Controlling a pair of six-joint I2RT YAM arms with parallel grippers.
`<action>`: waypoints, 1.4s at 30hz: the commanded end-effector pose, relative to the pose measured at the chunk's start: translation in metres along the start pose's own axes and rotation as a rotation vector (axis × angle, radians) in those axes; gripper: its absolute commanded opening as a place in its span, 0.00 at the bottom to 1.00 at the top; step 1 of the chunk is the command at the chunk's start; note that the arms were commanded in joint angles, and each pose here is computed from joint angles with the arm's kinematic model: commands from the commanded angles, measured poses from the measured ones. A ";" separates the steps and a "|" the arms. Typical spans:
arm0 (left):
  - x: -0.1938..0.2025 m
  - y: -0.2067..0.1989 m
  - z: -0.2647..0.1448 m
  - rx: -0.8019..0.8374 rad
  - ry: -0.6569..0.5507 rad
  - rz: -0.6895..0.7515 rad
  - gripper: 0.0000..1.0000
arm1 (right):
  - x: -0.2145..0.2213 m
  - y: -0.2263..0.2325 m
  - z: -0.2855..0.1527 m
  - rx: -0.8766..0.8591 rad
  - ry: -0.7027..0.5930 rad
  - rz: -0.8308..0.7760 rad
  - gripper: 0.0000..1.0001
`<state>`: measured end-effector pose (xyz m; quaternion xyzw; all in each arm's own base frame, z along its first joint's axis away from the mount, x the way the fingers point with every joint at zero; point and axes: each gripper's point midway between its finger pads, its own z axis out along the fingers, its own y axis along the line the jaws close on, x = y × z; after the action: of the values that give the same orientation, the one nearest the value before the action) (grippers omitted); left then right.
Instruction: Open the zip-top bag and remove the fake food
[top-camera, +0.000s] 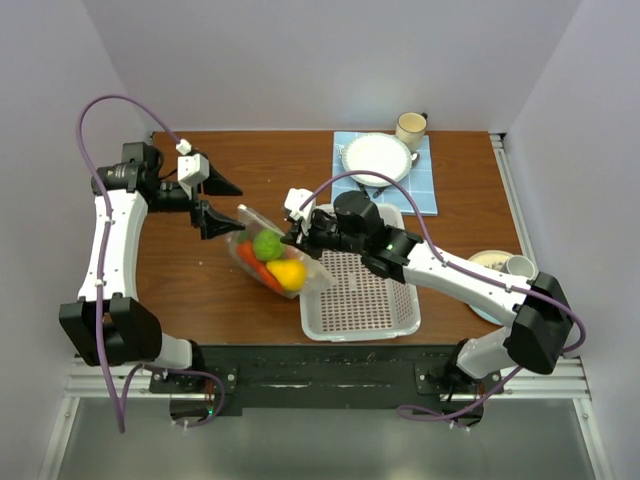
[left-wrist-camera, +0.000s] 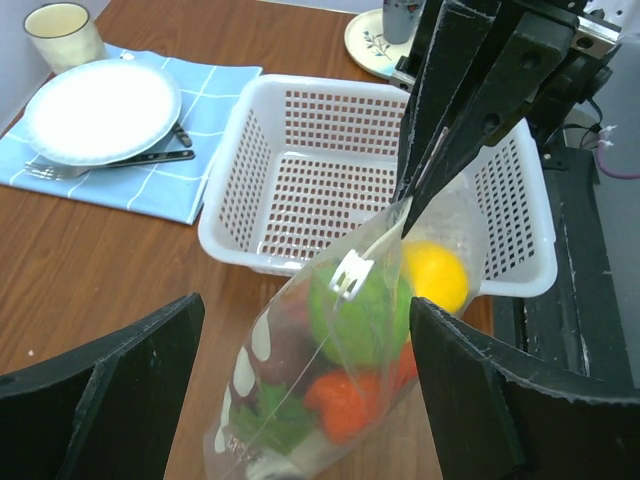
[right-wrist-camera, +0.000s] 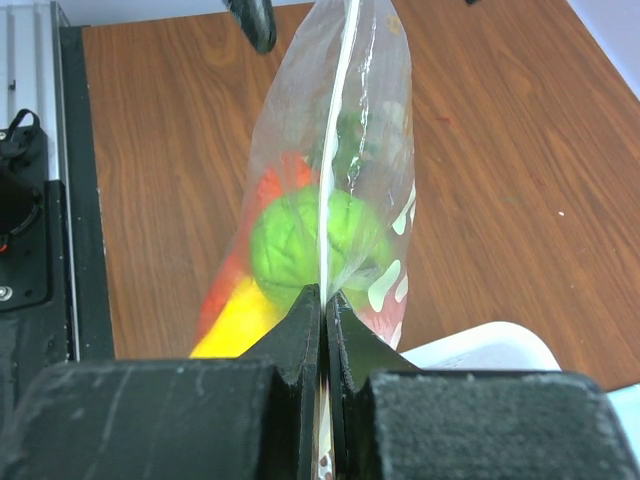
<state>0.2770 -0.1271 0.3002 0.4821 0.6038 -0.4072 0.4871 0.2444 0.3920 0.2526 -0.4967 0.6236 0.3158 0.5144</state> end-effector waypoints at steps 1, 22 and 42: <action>-0.001 -0.007 0.008 0.044 -0.054 -0.036 0.87 | -0.031 0.004 -0.005 -0.025 -0.097 -0.007 0.00; 0.009 -0.008 0.013 0.056 -0.006 -0.057 0.11 | -0.043 0.005 -0.004 -0.025 -0.146 0.030 0.00; -0.004 -0.029 0.004 0.011 0.073 0.016 0.11 | -0.131 -0.007 0.033 -0.089 -0.342 0.139 0.67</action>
<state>0.2555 -0.1325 0.2860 0.4979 0.6309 -0.3886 0.4507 0.2627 0.4394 0.3414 -0.4221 0.5830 0.4054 0.5636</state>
